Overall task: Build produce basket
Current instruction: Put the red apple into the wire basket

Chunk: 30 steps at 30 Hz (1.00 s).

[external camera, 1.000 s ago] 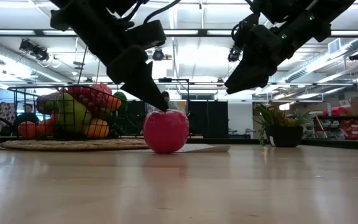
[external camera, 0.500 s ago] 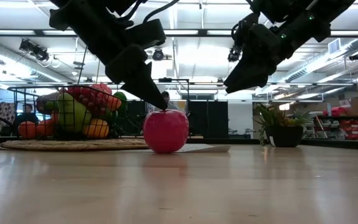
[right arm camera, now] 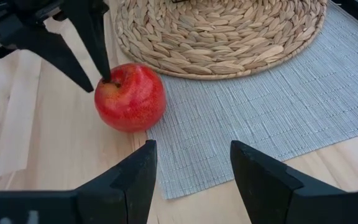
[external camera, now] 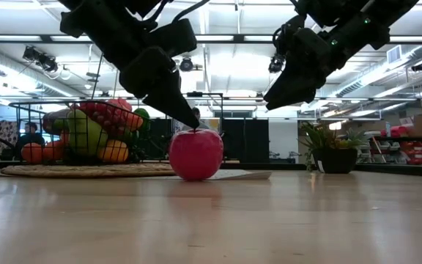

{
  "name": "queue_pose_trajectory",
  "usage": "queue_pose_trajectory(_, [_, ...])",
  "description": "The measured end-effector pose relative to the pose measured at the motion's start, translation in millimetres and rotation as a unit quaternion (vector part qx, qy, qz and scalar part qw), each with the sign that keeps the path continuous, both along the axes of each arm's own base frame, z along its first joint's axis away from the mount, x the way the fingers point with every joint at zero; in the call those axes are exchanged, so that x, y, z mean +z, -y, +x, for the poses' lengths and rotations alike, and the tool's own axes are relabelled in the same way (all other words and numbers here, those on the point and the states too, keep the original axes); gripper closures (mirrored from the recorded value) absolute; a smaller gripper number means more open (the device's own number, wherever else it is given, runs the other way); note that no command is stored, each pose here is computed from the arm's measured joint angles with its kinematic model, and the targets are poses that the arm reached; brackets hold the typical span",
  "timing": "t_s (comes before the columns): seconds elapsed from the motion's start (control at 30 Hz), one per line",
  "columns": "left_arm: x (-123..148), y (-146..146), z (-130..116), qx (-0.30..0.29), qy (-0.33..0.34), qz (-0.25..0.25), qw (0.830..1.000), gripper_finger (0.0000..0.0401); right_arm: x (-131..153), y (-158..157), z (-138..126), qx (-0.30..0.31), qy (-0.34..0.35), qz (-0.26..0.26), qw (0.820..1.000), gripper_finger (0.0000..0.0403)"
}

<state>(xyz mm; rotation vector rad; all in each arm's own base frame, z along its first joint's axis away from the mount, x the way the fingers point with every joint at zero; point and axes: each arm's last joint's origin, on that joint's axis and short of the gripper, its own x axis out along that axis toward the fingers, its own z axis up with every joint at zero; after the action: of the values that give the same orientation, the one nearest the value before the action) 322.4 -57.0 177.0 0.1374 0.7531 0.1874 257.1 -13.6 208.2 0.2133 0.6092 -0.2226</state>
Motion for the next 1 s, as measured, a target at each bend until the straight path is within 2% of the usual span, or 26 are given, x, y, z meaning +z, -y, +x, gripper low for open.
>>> queue_pose_trajectory(0.3, [-17,-3,10,0.009,-0.004,0.004,1.000,0.0292,0,0,0,0.000,0.000,0.000,1.000,0.0193])
queue_pose_trajectory(0.57, [-20,-3,12,0.018,0.003,0.027,0.999,0.0296,0,0,0,0.000,0.000,-0.001,1.000,0.0193])
queue_pose_trajectory(0.7, [-20,-4,12,0.022,0.003,0.032,0.999,0.0322,0,0,0,0.001,0.000,-0.001,1.000,0.0193])
queue_pose_trajectory(0.9, [-12,-5,10,0.031,0.011,0.036,0.999,0.0389,0,0,0,0.001,-0.002,-0.002,1.000,0.0194])
queue_pose_trajectory(1.0, [-7,-6,7,0.036,0.018,0.027,0.999,0.0392,-1,0,0,0.001,-0.005,-0.001,1.000,0.0194])
